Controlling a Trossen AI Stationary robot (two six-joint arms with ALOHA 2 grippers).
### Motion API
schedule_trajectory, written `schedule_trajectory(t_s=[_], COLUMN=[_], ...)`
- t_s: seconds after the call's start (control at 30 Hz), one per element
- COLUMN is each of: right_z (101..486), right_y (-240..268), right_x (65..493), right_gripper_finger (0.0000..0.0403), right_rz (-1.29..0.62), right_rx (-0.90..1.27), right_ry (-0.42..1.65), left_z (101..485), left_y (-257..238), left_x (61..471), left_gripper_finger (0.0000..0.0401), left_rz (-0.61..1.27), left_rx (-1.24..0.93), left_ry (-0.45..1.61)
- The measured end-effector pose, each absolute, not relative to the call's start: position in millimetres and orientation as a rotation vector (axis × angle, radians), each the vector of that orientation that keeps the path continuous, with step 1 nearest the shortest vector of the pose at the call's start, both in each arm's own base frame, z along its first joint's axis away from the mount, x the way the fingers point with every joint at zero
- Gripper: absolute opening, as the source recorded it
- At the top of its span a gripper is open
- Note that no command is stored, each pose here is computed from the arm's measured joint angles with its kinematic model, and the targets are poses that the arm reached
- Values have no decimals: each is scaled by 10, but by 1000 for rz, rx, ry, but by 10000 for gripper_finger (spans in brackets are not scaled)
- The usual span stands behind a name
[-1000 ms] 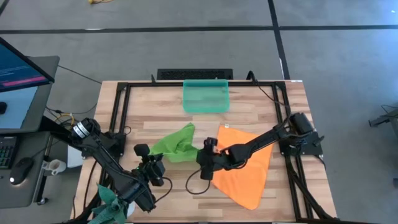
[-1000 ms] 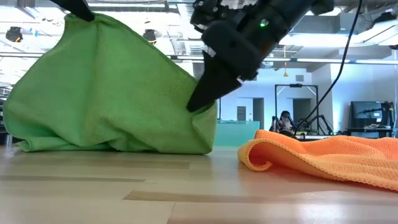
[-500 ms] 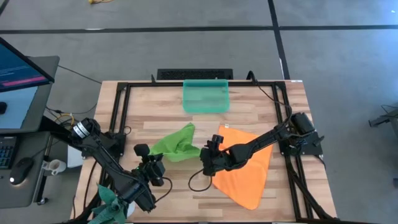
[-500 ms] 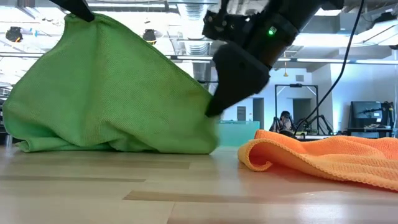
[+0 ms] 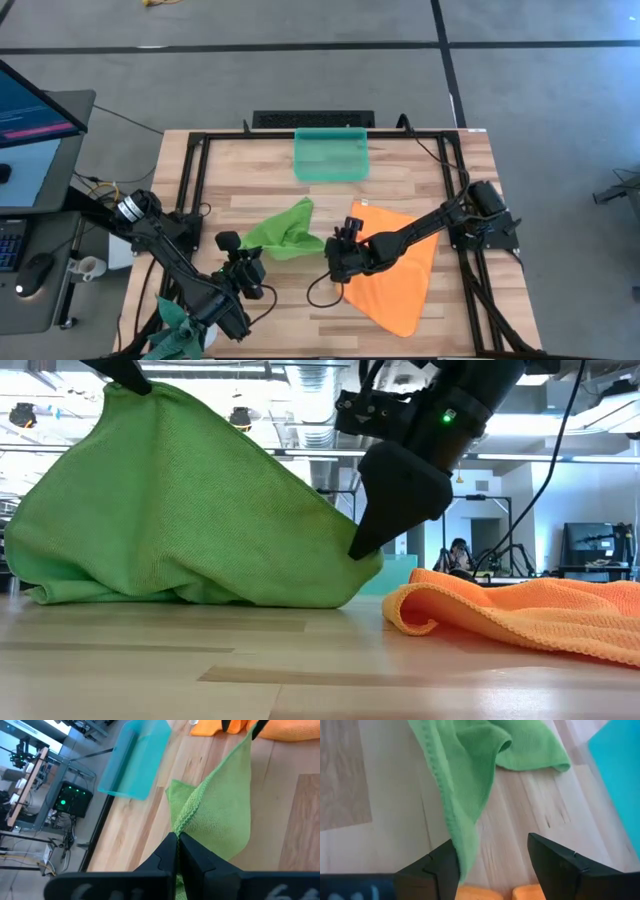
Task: Roll microfiber towels into tight, uniform cylinder then place into a basket
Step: Fold the green microfiber towel
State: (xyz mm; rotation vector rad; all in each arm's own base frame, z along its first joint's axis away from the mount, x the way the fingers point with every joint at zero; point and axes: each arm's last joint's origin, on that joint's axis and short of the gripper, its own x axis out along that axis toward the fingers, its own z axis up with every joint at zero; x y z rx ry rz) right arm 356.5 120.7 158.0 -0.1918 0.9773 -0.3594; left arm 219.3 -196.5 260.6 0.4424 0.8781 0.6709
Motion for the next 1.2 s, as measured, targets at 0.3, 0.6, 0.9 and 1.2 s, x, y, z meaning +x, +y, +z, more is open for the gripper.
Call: schedule_trajectory(t_s=[0.3,0.6,0.9,1.2], right_z=[1561,1710,2043,2087], right_y=[1145,1144,1315,1221], right_x=[3581,3627,3624,3640], right_gripper_finger=[99,22,11,5], right_rz=[-302,-295,-368,-363], right_rx=[-132,-175,-334,-376], right_ry=[1029,1062,1041,1048], left_z=[2603,2580,2592,2524], left_y=[-1965,-1934,-1637,-1264], left_x=[2192,2207,2023,1715], left_gripper_finger=[2,2,1,1], left_rz=[669,632,644,535], left_rx=[439,447,394,183], left_ry=[891,1026,1115,966])
